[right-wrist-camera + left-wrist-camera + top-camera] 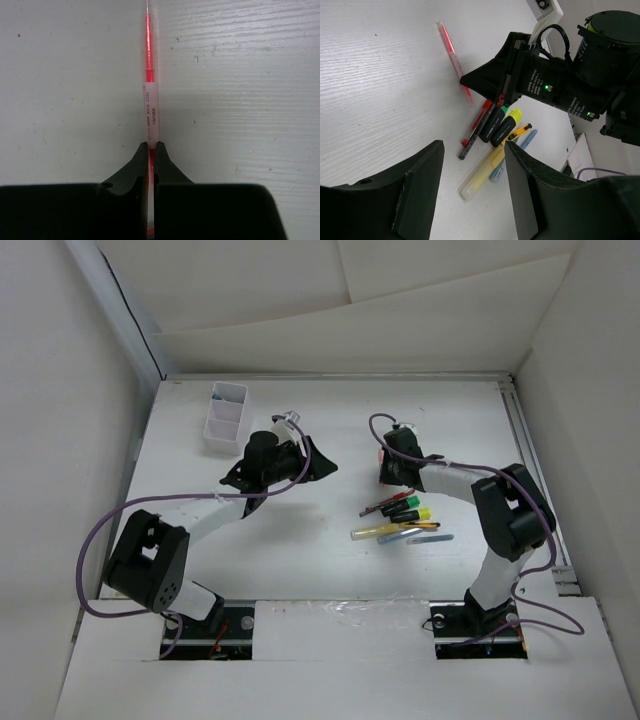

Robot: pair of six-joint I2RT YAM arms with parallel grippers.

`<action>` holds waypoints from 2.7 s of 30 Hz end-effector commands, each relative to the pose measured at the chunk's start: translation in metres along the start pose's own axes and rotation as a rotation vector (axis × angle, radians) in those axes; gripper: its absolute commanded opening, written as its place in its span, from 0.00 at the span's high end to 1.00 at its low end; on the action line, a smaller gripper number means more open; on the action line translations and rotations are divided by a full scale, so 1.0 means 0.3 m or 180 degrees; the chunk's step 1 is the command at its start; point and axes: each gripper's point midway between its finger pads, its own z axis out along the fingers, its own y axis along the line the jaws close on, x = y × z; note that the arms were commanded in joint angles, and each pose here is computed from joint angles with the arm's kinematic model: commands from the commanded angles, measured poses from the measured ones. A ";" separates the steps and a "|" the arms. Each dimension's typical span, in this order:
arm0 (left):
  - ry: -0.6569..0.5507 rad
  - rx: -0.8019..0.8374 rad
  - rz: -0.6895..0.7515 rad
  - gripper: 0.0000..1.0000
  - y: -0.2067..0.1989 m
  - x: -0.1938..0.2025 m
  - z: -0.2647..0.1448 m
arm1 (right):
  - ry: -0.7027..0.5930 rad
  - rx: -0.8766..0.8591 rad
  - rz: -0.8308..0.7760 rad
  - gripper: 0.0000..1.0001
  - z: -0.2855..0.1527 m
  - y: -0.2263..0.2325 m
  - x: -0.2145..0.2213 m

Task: Sort the stationery into containers
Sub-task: Grab a piece of stationery with the right arm, then pass the stationery from the right arm to the left, then place the stationery into the container

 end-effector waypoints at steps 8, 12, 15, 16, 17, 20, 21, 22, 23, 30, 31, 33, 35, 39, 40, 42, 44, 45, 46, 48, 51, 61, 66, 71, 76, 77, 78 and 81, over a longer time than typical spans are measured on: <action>-0.0094 0.0190 0.0045 0.52 -0.066 -0.061 0.011 | -0.0610 -0.0578 -0.0252 1.00 -0.207 0.192 -0.180; -0.0094 0.0190 0.0045 0.52 -0.062 -0.059 0.017 | -0.0571 -0.0841 -0.0322 1.00 -0.253 0.266 -0.137; -0.0115 0.0208 0.0057 0.52 -0.071 -0.071 0.018 | -0.0528 -0.1030 -0.0394 1.00 -0.290 0.327 -0.090; -0.0096 0.0183 0.0053 0.52 -0.072 -0.066 0.028 | -0.0532 -0.1111 -0.0418 1.00 -0.299 0.352 -0.084; -0.0096 0.0183 0.0053 0.52 -0.072 -0.066 0.029 | -0.0544 -0.1157 -0.0440 1.00 -0.315 0.370 -0.080; -0.0158 0.0107 0.0058 0.52 -0.064 -0.072 0.035 | -0.0522 -0.1351 -0.0492 1.00 -0.364 0.432 -0.053; -0.0170 0.0053 0.0046 0.52 -0.048 -0.071 0.042 | -0.0522 -0.1352 -0.0493 1.00 -0.364 0.432 -0.053; -0.0223 -0.0013 0.0052 0.52 -0.043 -0.075 0.047 | -0.0546 -0.1444 -0.0516 1.00 -0.387 0.458 -0.051; -0.0252 -0.0046 0.0051 0.52 -0.036 -0.081 0.048 | -0.0518 -0.1501 -0.0547 1.00 -0.396 0.475 -0.036; -0.0410 -0.0342 0.0020 0.63 0.022 -0.114 0.064 | -0.0553 -0.1695 -0.0566 1.00 -0.459 0.519 -0.027; -0.0408 -0.0389 0.0010 0.63 0.032 -0.112 0.063 | -0.0553 -0.1695 -0.0566 1.00 -0.459 0.519 -0.027; -0.0453 -0.0441 0.0009 0.65 0.041 -0.120 0.062 | -0.0517 -0.1766 -0.0611 1.00 -0.472 0.541 -0.005; -0.0460 -0.0492 0.0001 0.67 0.057 -0.118 0.067 | -0.0531 -0.1802 -0.0623 1.00 -0.480 0.555 -0.002; -0.0507 -0.0491 -0.0019 0.72 0.049 -0.135 0.069 | -0.0515 -0.1917 -0.0649 1.00 -0.497 0.570 0.018; -0.0507 -0.0491 -0.0019 0.72 0.049 -0.135 0.069 | -0.0515 -0.1917 -0.0650 1.00 -0.497 0.570 0.018; -0.0554 -0.0457 -0.0025 0.76 0.028 -0.148 0.074 | -0.0539 -0.1933 -0.0644 1.00 -0.507 0.571 0.010; -0.0534 -0.0438 -0.0015 0.80 0.011 -0.146 0.077 | -0.0568 -0.1952 -0.0636 1.00 -0.514 0.570 0.008; -0.0534 -0.0438 -0.0015 0.83 0.011 -0.146 0.078 | -0.0568 -0.1952 -0.0636 1.00 -0.514 0.570 0.008; -0.0557 -0.0464 -0.0016 0.85 0.016 -0.151 0.077 | -0.0553 -0.1976 -0.0643 1.00 -0.516 0.573 0.011; -0.0585 -0.0490 -0.0050 0.94 0.020 -0.155 0.077 | -0.0553 -0.1977 -0.0643 1.00 -0.516 0.573 0.011; -0.0583 -0.0530 -0.0058 1.00 0.022 -0.161 0.076 | -0.0581 -0.1995 -0.0636 1.00 -0.519 0.578 0.004; -0.0939 -0.0714 -0.0049 1.00 0.023 -0.322 0.031 | -0.0921 -0.1996 -0.0691 0.47 -0.604 0.559 -0.091; -0.1364 -0.1009 -0.0108 1.00 0.075 -0.508 -0.030 | -0.1192 -0.1881 -0.0662 0.44 -0.650 0.492 -0.161; -0.1705 -0.1108 -0.0377 1.00 0.153 -0.675 -0.053 | -0.1252 -0.1643 -0.0545 0.44 -0.584 0.427 -0.149; -0.2268 -0.1594 -0.0642 1.00 0.346 -0.918 -0.152 | -0.1242 -0.1527 -0.0392 0.44 -0.547 0.399 -0.142; -0.2341 -0.1684 -0.0663 1.00 0.372 -0.948 -0.170 | -0.1205 -0.1538 -0.0407 0.44 -0.541 0.397 -0.128; -0.2437 -0.1849 -0.0645 1.00 0.412 -0.981 -0.195 | -0.1232 -0.1555 -0.0398 0.44 -0.553 0.398 -0.135; -0.2617 -0.2311 -0.0531 1.00 0.502 -1.085 -0.271 | -0.1265 -0.1546 -0.0353 0.44 -0.562 0.395 -0.145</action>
